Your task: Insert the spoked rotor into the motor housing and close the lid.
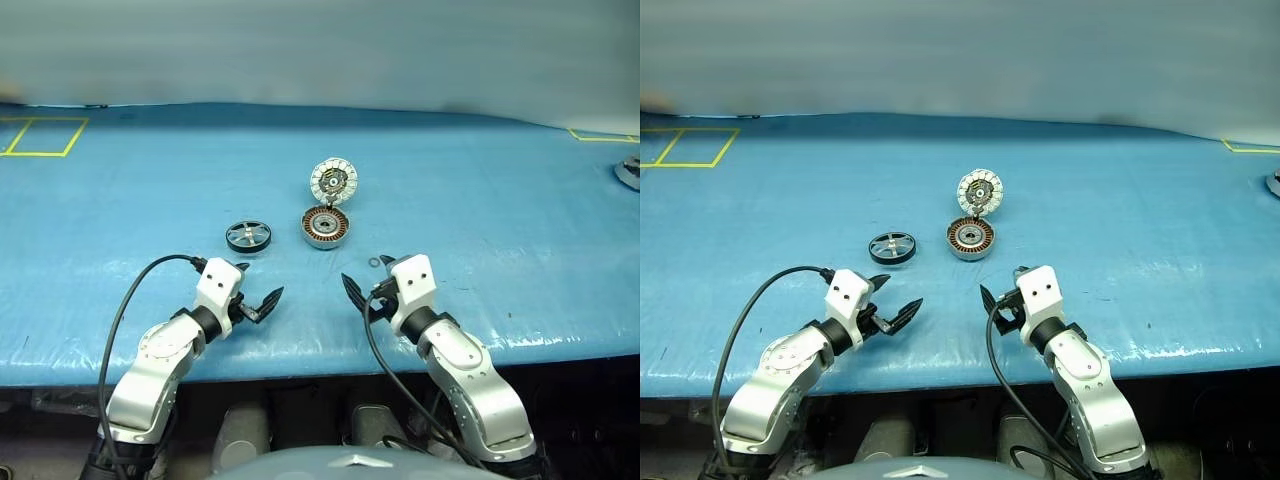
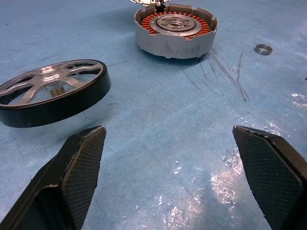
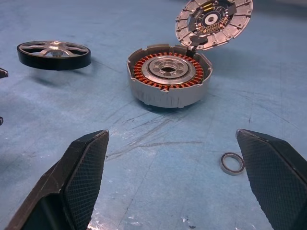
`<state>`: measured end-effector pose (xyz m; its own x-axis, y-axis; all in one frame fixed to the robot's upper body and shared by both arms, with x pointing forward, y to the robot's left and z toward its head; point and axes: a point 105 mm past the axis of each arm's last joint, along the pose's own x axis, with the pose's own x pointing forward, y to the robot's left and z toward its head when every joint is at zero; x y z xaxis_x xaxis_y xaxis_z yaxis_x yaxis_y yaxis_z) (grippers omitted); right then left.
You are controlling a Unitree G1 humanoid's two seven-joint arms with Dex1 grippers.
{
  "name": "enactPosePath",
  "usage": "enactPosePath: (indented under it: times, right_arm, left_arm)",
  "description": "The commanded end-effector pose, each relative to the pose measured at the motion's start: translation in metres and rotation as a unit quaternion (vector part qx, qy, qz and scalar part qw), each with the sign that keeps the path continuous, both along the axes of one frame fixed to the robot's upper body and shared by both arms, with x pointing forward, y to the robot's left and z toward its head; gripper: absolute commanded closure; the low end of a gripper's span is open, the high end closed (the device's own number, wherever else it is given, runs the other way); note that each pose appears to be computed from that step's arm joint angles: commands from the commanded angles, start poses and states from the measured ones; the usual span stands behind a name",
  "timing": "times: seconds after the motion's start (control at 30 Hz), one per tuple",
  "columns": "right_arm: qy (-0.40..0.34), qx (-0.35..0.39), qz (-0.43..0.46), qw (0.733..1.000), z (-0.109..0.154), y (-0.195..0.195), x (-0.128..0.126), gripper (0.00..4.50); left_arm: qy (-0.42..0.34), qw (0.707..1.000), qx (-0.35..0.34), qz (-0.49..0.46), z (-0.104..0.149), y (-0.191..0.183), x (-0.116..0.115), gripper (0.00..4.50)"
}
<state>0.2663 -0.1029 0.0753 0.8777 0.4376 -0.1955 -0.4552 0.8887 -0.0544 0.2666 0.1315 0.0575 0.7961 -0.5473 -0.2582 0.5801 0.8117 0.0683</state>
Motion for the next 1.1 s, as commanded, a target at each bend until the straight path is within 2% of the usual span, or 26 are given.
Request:
enactPosePath:
  times: [0.03, 0.17, 0.23, 0.33, 0.47, 0.7, 1.1]
  right_arm:
    - [-0.001, -0.007, 0.028, 1.0, 0.015, 0.01, 0.003, 0.04]
    - [0.04, -0.049, 0.092, 0.994, 0.019, 0.024, 0.003, 0.04]
    - [0.048, -0.1, 0.119, 0.987, 0.02, 0.028, 0.006, 0.04]
    - [0.046, -0.153, 0.138, 0.977, 0.029, 0.033, 0.019, 0.04]
    - [0.042, -0.17, 0.152, 0.973, 0.043, 0.047, 0.042, 0.04]
    - [0.058, -0.254, 0.182, 0.948, 0.034, 0.061, 0.073, 0.04]
    - [0.047, -0.276, 0.2, 0.939, 0.03, 0.07, 0.101, 0.04]
  left_arm:
    - [-0.021, 1.0, -0.003, -0.006, 0.009, -0.005, 0.0, 0.0]
    - [-0.02, 1.0, -0.005, -0.005, 0.008, -0.005, 0.0, 0.0]
    - [-0.022, 1.0, -0.005, -0.006, 0.008, -0.006, 0.0, 0.0]
    - [-0.025, 1.0, -0.008, -0.009, 0.008, -0.008, -0.002, 0.0]
    - [-0.025, 1.0, -0.009, -0.014, 0.005, -0.012, -0.004, 0.0]
    - [-0.024, 0.999, -0.01, -0.02, 0.003, -0.017, -0.008, 0.0]
    - [-0.037, 0.999, -0.003, -0.019, 0.002, -0.022, -0.015, 0.0]
